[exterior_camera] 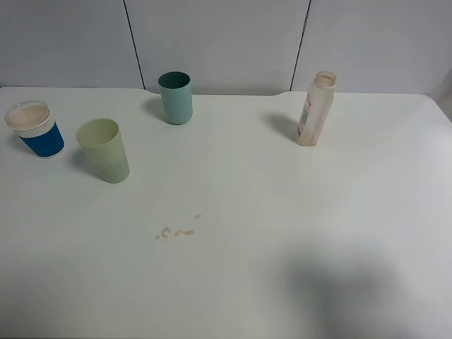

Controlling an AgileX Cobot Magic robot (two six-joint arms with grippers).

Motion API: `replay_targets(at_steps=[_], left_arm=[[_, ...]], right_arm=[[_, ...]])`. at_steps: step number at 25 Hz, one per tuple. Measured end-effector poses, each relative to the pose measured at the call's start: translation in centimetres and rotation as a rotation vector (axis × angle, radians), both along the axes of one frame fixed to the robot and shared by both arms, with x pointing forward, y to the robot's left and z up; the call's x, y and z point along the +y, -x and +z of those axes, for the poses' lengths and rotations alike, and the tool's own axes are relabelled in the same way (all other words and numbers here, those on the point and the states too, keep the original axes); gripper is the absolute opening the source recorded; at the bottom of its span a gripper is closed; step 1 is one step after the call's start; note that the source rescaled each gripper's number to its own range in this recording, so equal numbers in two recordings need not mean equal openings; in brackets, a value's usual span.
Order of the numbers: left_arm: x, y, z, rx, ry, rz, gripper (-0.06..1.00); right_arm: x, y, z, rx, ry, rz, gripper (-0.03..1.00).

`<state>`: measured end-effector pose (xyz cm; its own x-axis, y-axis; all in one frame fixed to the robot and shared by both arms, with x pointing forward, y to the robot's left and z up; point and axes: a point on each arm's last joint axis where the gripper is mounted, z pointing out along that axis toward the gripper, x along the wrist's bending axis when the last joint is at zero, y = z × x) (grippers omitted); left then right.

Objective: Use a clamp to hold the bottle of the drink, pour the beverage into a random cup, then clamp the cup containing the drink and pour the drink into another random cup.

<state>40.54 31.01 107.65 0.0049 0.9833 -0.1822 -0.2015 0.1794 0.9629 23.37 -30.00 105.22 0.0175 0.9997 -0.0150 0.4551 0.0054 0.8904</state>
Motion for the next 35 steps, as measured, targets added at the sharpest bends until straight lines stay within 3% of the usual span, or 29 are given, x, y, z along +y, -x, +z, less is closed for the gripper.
replay_targets(at_steps=[7, 18, 28, 35], left_arm=[[-0.2, 4.0, 1.6, -0.029, -0.011, 0.015, 0.99], [-0.4, 9.4, 1.8, -0.011, -0.016, 0.040, 0.99], [-0.3, 12.9, 2.2, 0.178, -0.006, 0.075, 0.98], [-0.1, 14.7, 2.7, 0.382, -0.007, 0.109, 0.98]], right_arm=[[0.0, 0.0, 0.0, 0.000, -0.012, -0.006, 1.00], [0.0, 0.0, 0.0, 0.000, -0.012, -0.006, 1.00], [0.0, 0.0, 0.0, 0.000, -0.012, -0.006, 1.00], [0.0, 0.0, 0.0, 0.000, -0.011, -0.007, 1.00]])
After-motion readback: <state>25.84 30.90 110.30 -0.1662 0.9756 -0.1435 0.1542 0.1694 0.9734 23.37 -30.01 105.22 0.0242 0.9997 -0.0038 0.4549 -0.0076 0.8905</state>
